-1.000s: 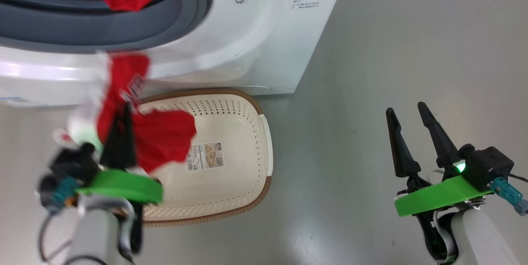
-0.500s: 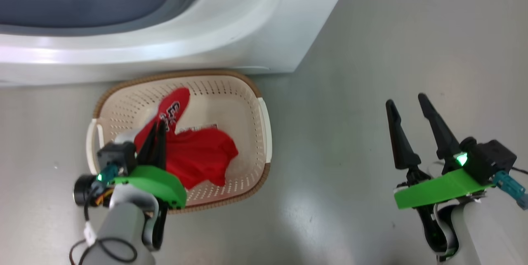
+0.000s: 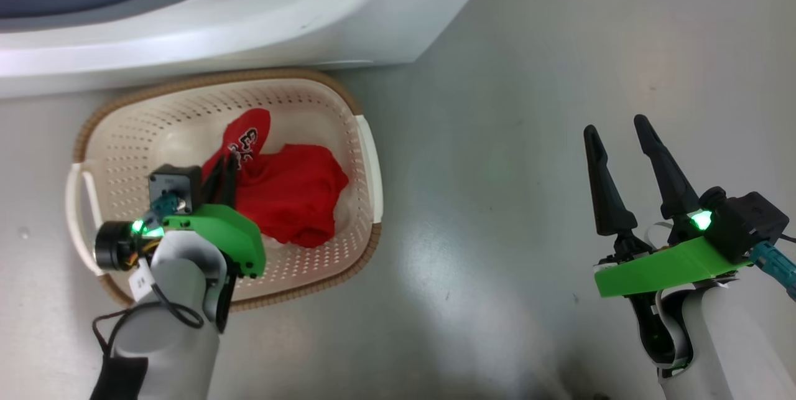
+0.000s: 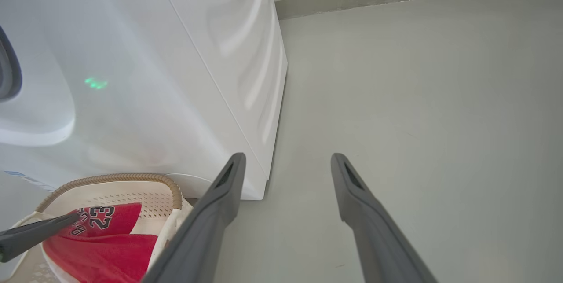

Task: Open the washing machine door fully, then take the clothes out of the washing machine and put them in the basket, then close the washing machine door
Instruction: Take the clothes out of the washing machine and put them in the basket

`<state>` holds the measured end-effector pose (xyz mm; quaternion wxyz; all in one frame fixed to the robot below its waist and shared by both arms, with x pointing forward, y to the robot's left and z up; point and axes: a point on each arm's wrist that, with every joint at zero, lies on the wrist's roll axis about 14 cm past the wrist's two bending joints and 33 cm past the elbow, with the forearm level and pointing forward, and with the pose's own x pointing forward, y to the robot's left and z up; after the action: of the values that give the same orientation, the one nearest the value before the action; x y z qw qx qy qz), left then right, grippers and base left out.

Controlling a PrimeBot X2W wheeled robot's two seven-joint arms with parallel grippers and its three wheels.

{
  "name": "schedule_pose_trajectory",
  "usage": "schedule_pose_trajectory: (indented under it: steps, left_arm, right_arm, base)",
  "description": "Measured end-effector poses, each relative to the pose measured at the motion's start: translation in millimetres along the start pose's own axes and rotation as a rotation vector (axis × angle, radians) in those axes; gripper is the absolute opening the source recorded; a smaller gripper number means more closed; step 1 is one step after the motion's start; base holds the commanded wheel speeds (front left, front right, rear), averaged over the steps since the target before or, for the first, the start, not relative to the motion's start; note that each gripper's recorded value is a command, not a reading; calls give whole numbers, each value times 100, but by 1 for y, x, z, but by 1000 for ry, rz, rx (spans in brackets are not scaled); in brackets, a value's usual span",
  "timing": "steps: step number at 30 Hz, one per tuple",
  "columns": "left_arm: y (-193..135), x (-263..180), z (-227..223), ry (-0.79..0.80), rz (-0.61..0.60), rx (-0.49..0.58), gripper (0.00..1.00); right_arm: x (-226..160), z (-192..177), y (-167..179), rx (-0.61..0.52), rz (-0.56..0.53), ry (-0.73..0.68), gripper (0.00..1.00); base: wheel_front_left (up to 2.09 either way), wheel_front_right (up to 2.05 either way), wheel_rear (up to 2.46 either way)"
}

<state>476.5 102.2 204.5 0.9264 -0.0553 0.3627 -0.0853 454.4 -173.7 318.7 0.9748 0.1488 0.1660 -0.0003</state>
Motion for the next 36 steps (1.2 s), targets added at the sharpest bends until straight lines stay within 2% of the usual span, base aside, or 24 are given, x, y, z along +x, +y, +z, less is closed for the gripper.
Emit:
schedule_pose_trajectory:
  steps: [2,4,6,7,21,29,36]
  left_arm:
    - [-1,4,-6,24,-2,4,1]
    - [0,6,-12,43,-1,2,25]
    - [1,7,-15,51,5,-3,70]
    - [3,6,-13,46,13,-8,100]
    - [15,-16,22,-59,60,-43,100]
    - [19,-51,46,-160,79,-68,100]
    - [19,-85,79,-290,76,-43,100]
  right_arm:
    - [0,-2,-4,-2,-9,6,100]
    - [1,-2,-6,-5,-14,4,100]
    - [2,-1,-7,-5,-16,0,100]
    - [2,0,-6,-3,-15,-3,100]
    - [-1,23,8,-1,17,-54,100]
    - [-21,39,14,-2,27,-82,100]
    - [-41,56,20,-9,41,-115,100]
  base:
    - [0,0,0]
    - [0,0,0]
    - [0,0,0]
    - [0,0,0]
    - [0,0,0]
    - [0,0,0]
    - [0,0,0]
